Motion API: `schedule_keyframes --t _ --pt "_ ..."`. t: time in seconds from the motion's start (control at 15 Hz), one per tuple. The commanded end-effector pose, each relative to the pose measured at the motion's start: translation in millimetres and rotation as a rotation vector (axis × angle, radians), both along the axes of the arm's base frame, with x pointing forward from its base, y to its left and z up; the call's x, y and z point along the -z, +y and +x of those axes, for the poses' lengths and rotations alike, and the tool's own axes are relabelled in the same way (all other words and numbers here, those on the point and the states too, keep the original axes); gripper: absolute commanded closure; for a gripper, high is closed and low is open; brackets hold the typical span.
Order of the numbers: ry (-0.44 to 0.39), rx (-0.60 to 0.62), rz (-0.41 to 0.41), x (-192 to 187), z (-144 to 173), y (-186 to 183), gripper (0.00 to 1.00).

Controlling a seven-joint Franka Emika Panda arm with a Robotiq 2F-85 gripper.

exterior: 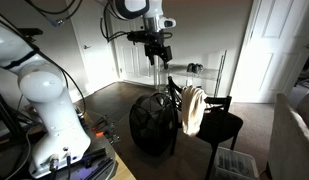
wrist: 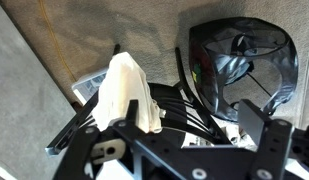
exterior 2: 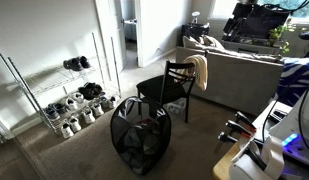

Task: Move the shirt from the chair to the laundry basket

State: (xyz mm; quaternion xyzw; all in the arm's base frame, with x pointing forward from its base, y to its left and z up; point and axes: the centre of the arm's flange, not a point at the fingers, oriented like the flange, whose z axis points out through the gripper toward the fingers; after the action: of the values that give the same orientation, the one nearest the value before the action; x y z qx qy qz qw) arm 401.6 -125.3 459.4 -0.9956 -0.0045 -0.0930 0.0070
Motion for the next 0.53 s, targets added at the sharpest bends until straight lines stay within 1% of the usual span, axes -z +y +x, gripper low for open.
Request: schedule_keyframes --t 0.0,0.2,0.47 --pt "-0.013 0.033 -0.011 8.4 34.5 32.7 0.00" --pt "0.013 0.106 -0.010 24.3 60.1 50.4 0.00" --pt "0.042 0.188 0.019 57.2 100.0 55.5 0.00"
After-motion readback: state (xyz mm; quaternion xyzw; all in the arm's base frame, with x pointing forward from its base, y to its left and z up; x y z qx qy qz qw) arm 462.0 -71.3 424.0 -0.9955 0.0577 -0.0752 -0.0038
